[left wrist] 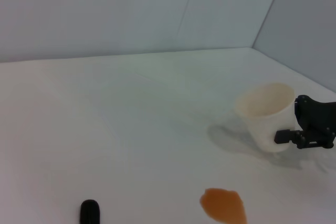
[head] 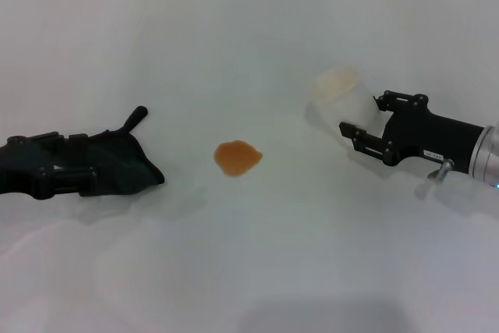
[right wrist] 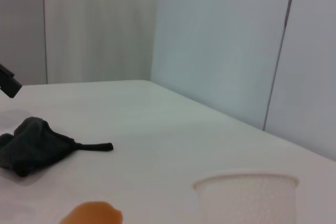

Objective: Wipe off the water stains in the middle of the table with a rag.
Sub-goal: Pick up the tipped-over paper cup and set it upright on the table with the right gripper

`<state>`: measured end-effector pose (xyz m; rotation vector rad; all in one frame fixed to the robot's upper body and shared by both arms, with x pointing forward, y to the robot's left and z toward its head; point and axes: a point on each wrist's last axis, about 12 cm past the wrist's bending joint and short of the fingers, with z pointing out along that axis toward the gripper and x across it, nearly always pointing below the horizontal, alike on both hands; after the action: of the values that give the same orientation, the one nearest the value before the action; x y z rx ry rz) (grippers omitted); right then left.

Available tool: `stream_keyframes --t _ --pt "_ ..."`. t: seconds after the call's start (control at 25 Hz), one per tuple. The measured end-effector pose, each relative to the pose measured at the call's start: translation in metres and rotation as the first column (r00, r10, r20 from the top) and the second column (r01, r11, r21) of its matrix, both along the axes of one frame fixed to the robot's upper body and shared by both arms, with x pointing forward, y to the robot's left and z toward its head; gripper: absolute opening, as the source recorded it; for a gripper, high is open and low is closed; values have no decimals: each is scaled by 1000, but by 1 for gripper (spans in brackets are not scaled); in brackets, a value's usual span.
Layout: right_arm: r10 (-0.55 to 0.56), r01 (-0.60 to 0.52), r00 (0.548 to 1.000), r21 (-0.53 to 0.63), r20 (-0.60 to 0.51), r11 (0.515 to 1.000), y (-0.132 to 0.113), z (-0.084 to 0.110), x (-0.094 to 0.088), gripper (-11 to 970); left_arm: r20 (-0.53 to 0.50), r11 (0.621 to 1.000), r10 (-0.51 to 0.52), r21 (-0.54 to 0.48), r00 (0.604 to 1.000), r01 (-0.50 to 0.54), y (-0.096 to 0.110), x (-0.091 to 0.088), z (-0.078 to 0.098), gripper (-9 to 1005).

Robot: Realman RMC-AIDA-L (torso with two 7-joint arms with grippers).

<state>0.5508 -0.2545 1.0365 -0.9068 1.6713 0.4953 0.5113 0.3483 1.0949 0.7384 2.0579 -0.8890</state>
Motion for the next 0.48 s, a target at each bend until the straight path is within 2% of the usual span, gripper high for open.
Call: stream_keyframes --t 0.48 --pt "-30 30 999 -19 -16 999 -5 -6 -3 542 0 1000 -2 -1 1000 2 -1 2 1 880"
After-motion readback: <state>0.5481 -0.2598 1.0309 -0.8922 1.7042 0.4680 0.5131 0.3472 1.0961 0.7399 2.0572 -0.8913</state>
